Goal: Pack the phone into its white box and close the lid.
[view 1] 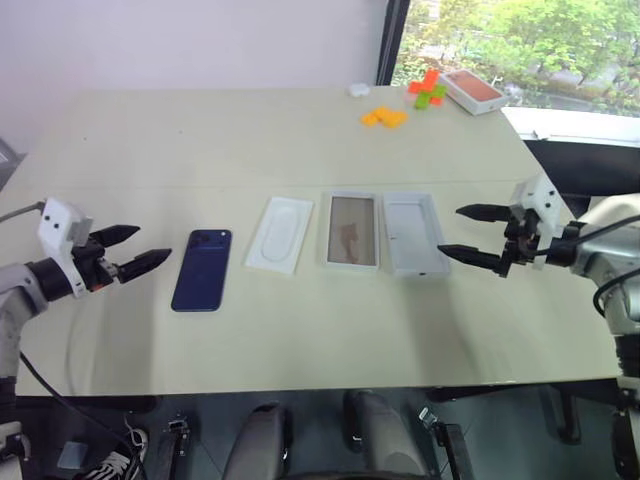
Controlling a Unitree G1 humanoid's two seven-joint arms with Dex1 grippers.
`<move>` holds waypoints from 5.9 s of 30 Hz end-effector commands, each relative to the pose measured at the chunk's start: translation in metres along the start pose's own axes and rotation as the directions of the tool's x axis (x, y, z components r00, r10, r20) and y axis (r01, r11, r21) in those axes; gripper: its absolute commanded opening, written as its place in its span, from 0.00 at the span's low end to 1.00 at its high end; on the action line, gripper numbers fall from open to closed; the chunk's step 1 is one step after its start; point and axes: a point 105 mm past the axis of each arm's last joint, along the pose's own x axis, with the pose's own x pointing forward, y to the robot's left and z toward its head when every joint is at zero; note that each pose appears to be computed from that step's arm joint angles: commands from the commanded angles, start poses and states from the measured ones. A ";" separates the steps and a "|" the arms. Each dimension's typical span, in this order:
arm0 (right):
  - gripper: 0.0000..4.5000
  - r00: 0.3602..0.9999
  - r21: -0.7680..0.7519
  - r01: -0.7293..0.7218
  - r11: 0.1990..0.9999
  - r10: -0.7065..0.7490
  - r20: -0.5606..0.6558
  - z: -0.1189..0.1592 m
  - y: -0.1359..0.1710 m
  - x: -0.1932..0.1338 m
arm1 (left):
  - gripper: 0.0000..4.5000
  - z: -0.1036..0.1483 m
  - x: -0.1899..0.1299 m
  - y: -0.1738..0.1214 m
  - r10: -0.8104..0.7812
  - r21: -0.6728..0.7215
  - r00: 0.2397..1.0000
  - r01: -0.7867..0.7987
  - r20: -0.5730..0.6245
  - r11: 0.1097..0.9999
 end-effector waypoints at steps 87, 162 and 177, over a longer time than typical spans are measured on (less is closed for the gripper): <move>1.00 0.989 -0.354 0.073 0.932 -0.023 0.143 0.071 0.039 0.088 | 0.36 0.002 0.175 -0.093 -0.021 -0.697 0.995 -0.050 -0.093 0.715; 1.00 0.998 -0.130 0.059 0.990 -0.058 0.006 0.031 0.008 0.020 | 0.42 0.049 0.238 -0.200 -0.091 -0.659 0.991 0.006 -0.094 0.752; 1.00 0.999 -0.125 0.050 0.991 -0.047 0.027 0.033 0.008 0.029 | 0.64 0.067 0.211 -0.204 -0.227 -0.516 0.966 0.131 -0.127 0.847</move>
